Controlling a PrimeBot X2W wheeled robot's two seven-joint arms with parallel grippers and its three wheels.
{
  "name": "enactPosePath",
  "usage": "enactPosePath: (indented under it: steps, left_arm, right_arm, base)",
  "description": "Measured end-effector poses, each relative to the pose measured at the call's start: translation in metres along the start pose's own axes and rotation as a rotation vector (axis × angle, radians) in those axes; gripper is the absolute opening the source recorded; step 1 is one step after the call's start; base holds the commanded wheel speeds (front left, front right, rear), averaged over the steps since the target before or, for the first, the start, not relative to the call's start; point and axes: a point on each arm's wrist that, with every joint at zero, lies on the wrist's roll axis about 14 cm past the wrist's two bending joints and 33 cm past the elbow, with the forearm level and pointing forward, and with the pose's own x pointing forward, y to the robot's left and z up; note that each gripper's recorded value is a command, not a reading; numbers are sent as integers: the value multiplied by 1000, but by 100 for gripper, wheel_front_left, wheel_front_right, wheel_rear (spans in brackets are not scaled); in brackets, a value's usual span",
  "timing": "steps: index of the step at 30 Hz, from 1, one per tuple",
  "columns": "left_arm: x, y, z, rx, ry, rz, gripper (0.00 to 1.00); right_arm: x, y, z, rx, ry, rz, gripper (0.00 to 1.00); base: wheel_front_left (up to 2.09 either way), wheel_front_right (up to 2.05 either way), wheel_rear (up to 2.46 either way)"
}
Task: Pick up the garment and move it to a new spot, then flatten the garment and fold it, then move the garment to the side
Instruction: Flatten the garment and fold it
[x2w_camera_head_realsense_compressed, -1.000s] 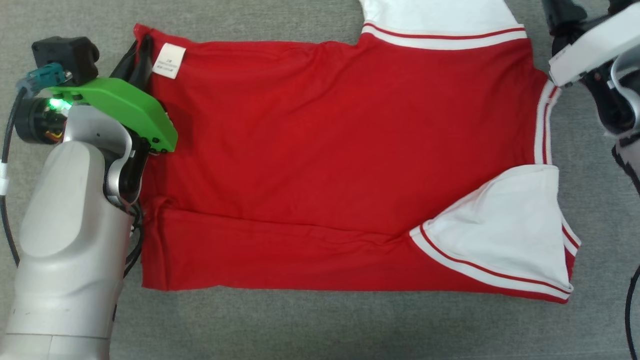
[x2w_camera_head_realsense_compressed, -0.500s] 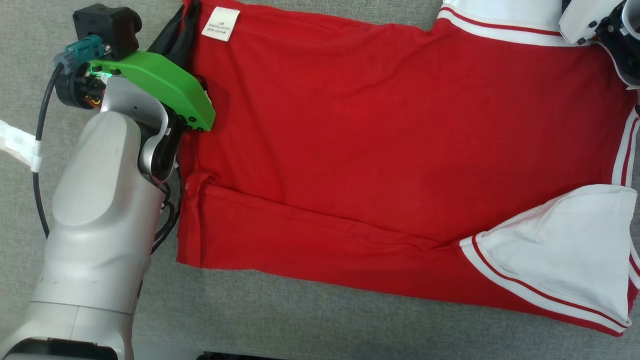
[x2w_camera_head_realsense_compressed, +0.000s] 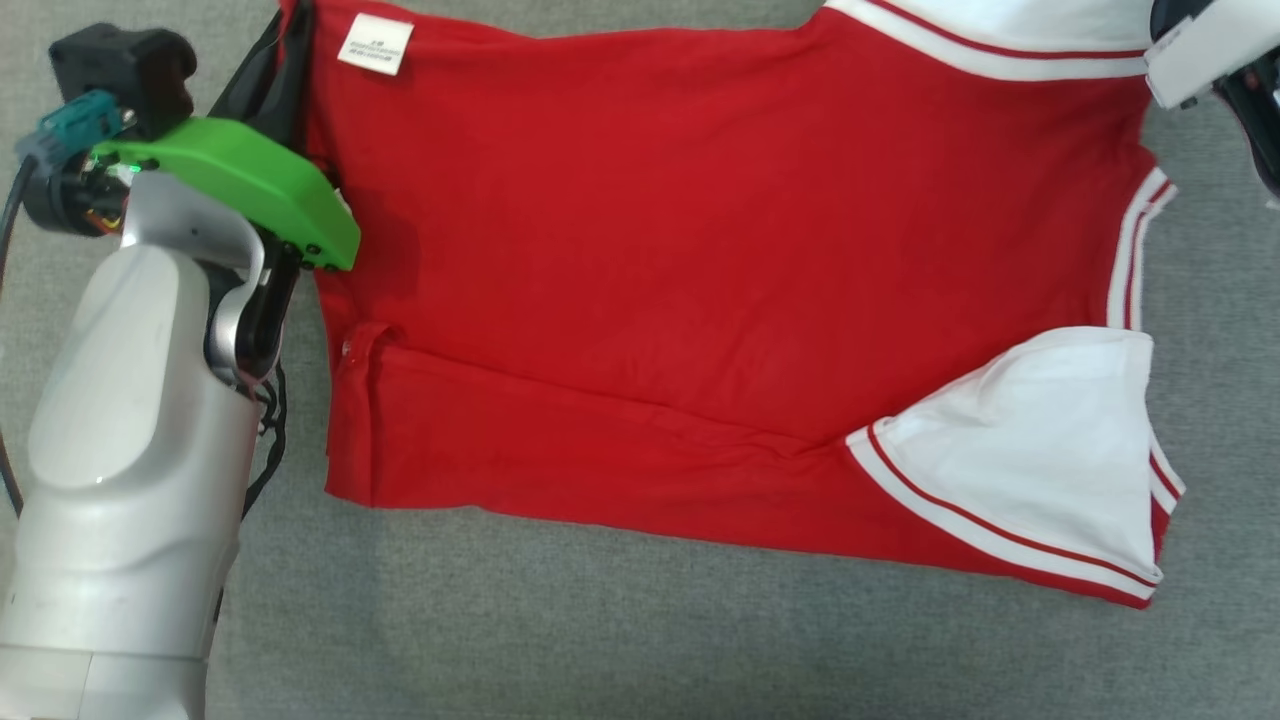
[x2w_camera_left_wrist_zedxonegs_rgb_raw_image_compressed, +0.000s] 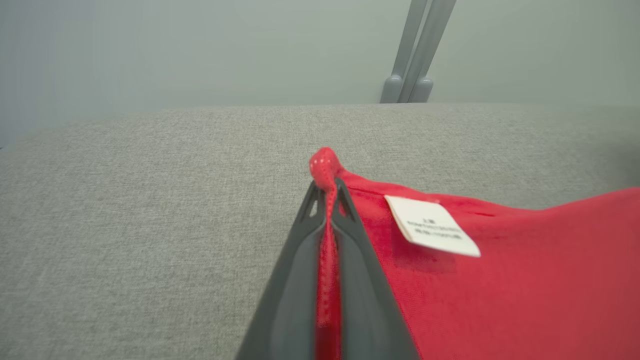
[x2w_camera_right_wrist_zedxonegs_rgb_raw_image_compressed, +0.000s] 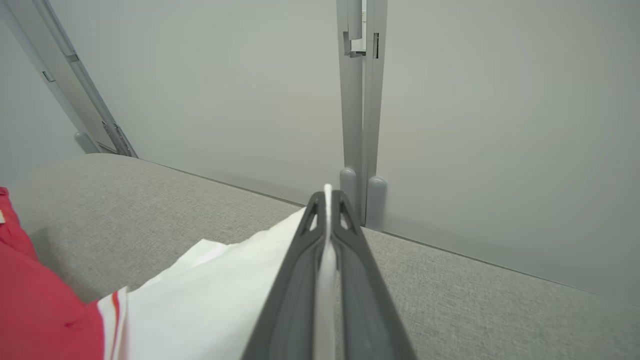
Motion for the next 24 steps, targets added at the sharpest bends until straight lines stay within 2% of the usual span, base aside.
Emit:
enactPosePath:
  steps: [6,8,13,17,24]
  left_arm:
    - [-21,-14,5,-74,-47,-15,0]
    - [-32,-17,-1,-121,-46,-11,0]
    - [-63,-20,-26,-234,-20,33,0]
    - [-86,-18,-35,-315,-16,72,0]
    - [-111,-10,-40,-330,19,112,0]
  right_arm:
    - [-46,7,11,22,-46,-1,0]
    - [-67,11,1,53,-29,-11,0]
    - [-128,35,-40,212,44,-56,0]
    - [-165,50,-55,300,60,-108,0]
    - [-211,65,-70,384,83,-193,0]
  base:
    - [0,0,0]
    - [0,0,0]
    - [0,0,0]
    - [0,0,0]
    - [0,0,0]
